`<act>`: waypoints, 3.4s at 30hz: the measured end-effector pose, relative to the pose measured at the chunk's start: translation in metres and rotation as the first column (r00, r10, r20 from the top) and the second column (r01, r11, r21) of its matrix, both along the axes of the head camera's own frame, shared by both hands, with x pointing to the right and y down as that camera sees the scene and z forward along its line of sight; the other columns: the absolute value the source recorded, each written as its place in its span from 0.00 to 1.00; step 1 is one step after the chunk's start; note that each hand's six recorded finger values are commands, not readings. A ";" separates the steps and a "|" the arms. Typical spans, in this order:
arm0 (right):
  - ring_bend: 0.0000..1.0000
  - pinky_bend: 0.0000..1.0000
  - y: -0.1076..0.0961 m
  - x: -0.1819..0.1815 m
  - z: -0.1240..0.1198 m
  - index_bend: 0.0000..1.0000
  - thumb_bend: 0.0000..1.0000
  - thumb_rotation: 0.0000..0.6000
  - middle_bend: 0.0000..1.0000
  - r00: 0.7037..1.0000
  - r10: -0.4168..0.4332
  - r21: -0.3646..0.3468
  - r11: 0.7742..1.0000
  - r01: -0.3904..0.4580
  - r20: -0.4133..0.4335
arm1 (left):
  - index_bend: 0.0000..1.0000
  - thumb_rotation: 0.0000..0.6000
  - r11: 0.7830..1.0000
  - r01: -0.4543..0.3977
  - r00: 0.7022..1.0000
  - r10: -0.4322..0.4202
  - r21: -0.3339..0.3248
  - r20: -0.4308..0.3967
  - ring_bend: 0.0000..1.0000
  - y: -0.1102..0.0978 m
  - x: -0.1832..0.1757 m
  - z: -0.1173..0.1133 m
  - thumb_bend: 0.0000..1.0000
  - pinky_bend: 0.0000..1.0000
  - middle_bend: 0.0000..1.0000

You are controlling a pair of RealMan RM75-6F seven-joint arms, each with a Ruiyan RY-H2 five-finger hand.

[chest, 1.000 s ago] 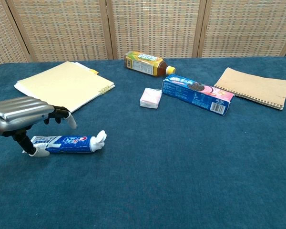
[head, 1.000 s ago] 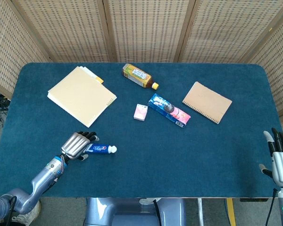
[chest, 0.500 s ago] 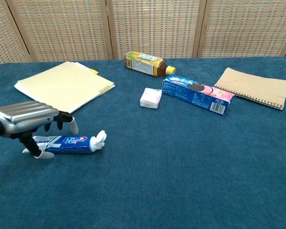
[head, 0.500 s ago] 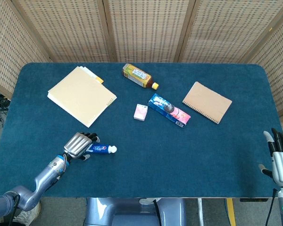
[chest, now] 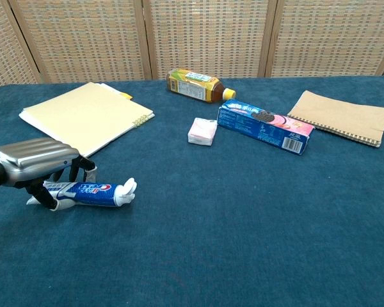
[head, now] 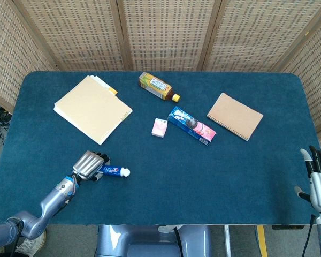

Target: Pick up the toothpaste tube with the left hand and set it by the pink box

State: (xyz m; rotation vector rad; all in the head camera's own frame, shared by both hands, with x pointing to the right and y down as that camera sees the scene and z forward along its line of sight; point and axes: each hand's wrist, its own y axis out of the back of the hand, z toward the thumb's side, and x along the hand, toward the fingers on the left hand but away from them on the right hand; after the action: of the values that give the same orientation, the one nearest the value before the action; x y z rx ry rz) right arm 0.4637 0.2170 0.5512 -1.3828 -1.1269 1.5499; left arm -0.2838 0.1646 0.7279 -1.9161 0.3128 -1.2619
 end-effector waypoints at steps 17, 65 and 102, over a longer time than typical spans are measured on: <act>0.00 0.00 -0.005 -0.008 0.011 0.00 0.00 0.82 0.00 0.998 0.003 -0.037 0.999 -0.001 0.064 | 0.70 1.00 0.994 0.103 0.988 -0.098 0.034 -0.120 0.53 -0.019 0.001 -0.022 0.58 0.60 0.55; 0.00 0.00 -0.216 -0.204 -0.015 0.07 0.00 0.15 0.00 0.463 0.194 -0.217 0.976 -0.005 0.865 | 0.72 1.00 0.992 0.128 0.833 -0.116 -0.015 -0.542 0.54 -0.126 0.236 -0.089 0.61 0.60 0.57; 0.00 0.00 -0.205 -0.286 0.008 0.13 0.00 0.12 0.00 0.352 0.254 -0.292 0.955 0.057 0.901 | 0.74 1.00 0.977 0.181 0.796 -0.211 -0.110 -0.567 0.55 -0.128 0.273 -0.091 0.64 0.60 0.59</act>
State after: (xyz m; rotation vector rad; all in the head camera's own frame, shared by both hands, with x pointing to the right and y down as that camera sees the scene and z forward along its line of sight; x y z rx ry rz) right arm 0.1782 0.0118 0.5594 -2.6271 -1.6977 0.8765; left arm -0.0110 0.0366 0.6373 -2.3308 0.8198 -0.7768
